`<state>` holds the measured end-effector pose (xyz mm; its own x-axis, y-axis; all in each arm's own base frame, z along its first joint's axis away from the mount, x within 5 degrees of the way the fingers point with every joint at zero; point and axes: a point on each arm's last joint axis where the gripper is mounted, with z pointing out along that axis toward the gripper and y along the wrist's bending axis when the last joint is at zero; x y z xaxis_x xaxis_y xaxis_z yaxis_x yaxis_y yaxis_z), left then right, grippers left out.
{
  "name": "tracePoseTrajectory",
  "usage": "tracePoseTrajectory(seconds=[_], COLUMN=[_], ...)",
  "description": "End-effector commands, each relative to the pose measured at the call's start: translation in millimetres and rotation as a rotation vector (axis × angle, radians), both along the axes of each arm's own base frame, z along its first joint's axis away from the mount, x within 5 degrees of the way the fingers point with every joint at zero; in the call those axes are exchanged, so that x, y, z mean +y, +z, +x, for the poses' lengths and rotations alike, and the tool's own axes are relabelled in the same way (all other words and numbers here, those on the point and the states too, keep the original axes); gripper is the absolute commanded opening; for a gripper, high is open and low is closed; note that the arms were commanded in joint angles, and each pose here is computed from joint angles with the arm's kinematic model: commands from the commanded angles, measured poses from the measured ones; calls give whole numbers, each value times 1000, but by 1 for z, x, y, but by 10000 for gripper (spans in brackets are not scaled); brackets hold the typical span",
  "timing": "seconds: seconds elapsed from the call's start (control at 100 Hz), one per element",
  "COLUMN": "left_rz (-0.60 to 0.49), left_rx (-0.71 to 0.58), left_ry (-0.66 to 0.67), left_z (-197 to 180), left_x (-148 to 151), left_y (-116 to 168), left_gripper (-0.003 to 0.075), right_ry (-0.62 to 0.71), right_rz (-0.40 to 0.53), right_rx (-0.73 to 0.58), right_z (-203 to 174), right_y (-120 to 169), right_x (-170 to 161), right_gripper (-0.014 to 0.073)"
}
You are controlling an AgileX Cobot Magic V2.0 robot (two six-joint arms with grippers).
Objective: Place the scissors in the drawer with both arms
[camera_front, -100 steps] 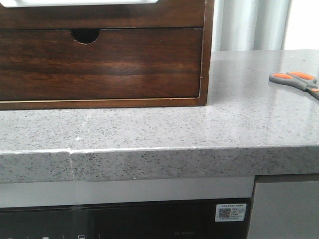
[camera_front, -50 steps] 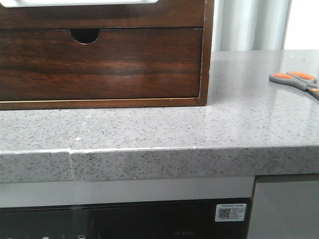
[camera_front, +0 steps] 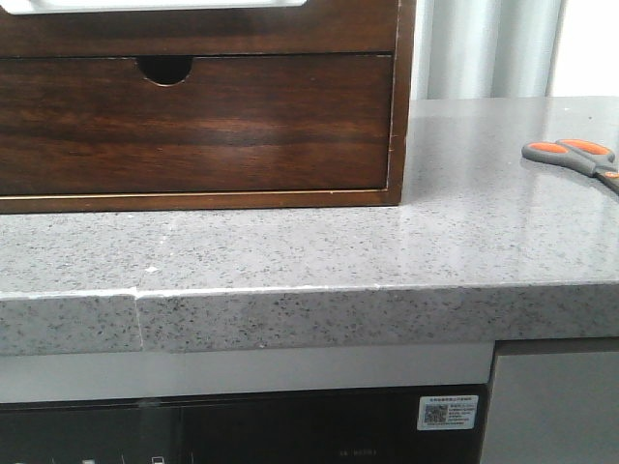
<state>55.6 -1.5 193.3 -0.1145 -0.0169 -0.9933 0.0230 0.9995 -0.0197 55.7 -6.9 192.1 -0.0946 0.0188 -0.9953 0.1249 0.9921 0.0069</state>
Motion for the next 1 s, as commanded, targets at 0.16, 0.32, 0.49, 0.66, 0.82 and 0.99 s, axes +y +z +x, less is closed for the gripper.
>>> tracePoseTrajectory(seconds=[0.16, 0.32, 0.49, 0.66, 0.82, 0.99], left_rz=[37, 58, 28, 26, 25, 33], left_rx=[-224, -125, -123, -217, -263, -329], left_ry=[-2, 4, -2, -4, -5, -6], left_z=[-6, -5, 7, 15, 17, 20], left_x=[0, 1, 0, -1, -1, -1], left_y=[35, 60, 89, 103, 108, 112], left_gripper=[3, 3, 3, 4, 43, 204], right_ry=[-5, -4, -3, -3, -3, -3], right_rz=[-8, -3, 13, 17, 20, 20], right_rx=[-73, -29, 43, 74, 85, 85], right_z=[-4, -2, 6, 15, 16, 16], right_y=[21, 45, 69, 79, 79, 79], right_x=[0, 0, -1, -2, -2, -2], right_gripper=[-106, -106, -106, -106, -106, -106])
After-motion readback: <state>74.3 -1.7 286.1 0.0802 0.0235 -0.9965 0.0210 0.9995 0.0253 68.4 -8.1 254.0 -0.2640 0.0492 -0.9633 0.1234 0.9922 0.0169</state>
